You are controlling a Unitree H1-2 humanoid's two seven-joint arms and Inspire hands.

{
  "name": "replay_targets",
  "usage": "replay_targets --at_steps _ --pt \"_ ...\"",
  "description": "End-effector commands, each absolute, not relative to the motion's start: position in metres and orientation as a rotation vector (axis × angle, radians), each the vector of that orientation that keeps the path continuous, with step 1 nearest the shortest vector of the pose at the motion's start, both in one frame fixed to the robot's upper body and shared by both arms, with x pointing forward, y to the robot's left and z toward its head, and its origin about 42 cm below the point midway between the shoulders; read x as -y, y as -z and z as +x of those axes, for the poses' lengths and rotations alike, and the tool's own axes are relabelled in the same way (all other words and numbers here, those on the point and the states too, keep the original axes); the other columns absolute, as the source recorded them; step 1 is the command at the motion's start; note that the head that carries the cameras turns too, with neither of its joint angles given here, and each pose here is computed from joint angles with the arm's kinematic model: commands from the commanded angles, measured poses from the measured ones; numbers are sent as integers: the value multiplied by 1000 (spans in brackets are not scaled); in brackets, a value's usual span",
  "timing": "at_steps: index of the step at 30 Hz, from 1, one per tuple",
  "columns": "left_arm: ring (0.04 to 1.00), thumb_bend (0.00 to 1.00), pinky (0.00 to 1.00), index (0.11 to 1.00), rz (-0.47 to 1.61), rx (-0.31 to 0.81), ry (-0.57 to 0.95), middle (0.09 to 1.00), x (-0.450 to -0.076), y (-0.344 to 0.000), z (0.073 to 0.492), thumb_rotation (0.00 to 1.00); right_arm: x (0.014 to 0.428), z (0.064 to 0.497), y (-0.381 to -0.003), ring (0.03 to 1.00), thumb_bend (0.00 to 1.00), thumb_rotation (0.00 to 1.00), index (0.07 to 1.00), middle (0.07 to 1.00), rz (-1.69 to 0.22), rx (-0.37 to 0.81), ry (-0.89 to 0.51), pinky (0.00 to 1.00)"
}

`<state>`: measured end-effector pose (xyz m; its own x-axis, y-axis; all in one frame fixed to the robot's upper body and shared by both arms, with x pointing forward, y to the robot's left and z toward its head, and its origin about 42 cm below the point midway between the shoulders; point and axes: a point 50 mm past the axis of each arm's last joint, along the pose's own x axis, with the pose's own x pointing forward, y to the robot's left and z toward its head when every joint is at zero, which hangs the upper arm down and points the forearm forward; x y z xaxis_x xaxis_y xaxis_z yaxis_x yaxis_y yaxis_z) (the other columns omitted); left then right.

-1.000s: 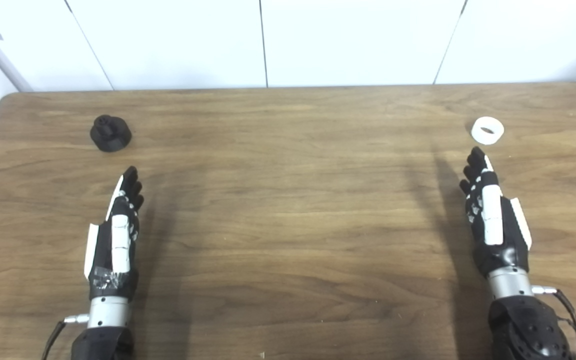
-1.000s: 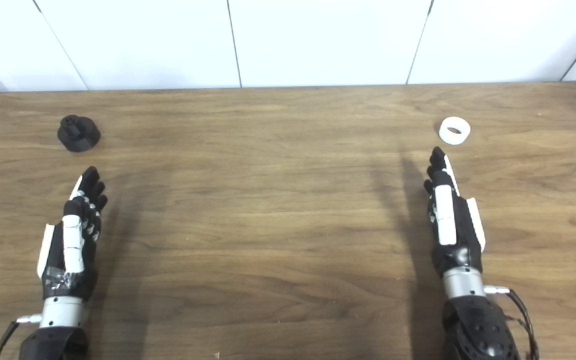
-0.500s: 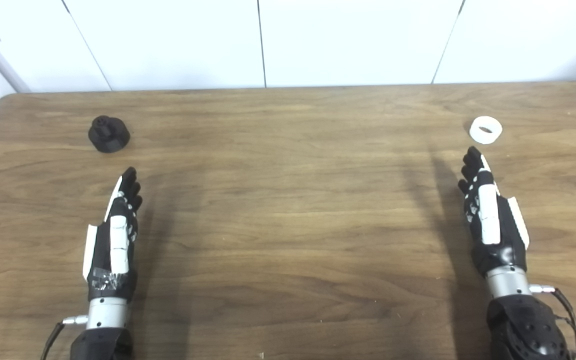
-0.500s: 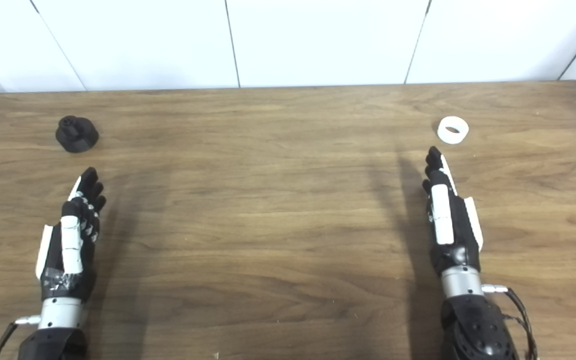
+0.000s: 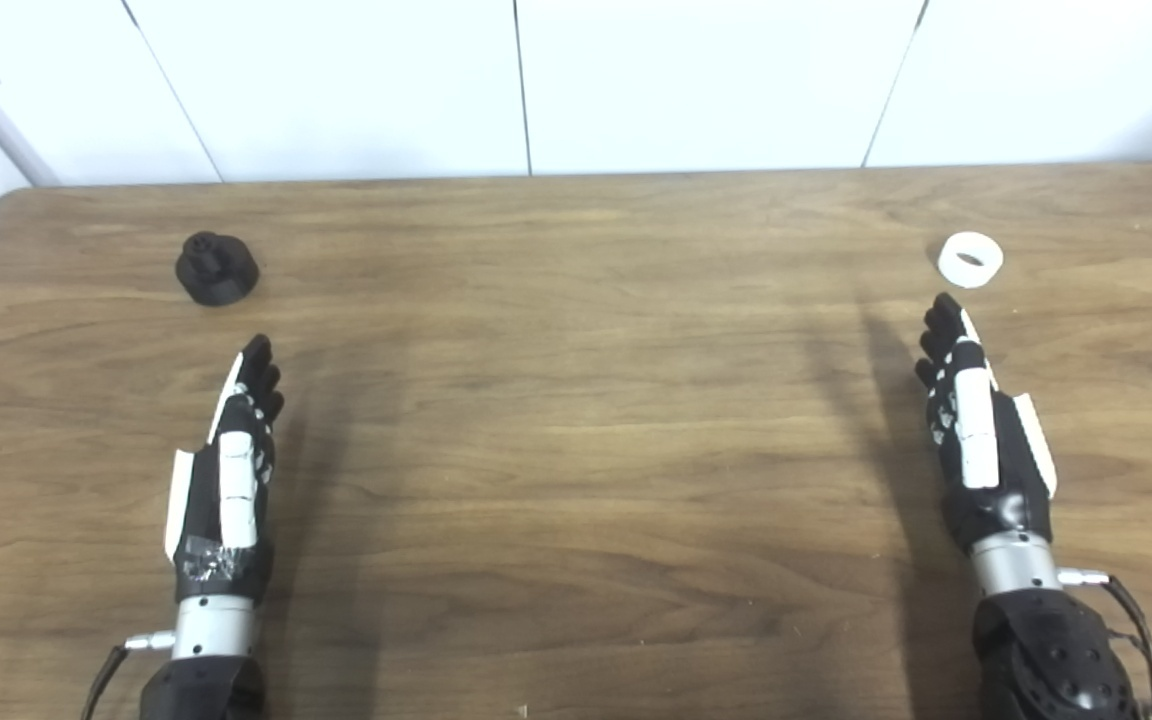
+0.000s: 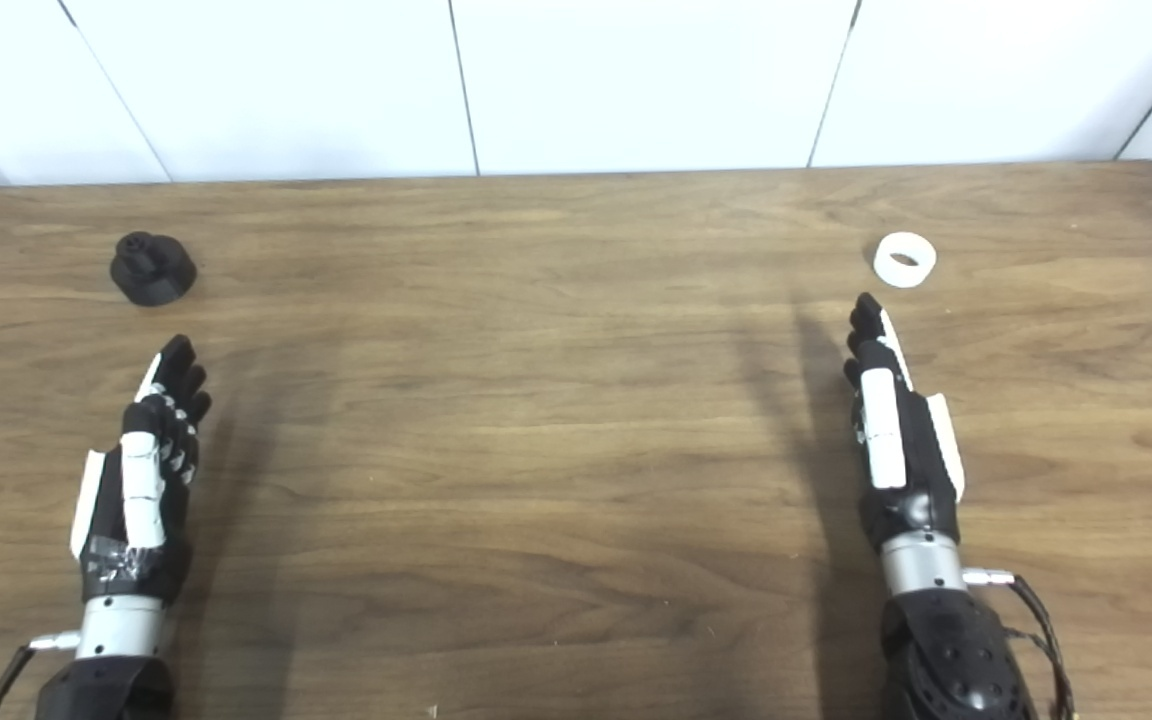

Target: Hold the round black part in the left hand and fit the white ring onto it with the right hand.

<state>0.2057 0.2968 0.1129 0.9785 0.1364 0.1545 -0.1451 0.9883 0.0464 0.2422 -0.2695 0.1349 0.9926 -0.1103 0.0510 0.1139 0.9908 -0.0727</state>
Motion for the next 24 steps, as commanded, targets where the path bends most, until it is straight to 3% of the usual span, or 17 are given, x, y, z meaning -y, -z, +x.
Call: replay_targets --at_steps 1,24 --pt "1000 550 1000 982 66 172 -138 1000 -296 -113 207 1000 269 243 -146 989 525 1000 965 980 -90 109 114 1000" --pt "1000 549 1000 976 61 170 -133 1000 -293 -110 207 1000 271 243 -142 976 529 1000 961 979 -60 111 109 1000"
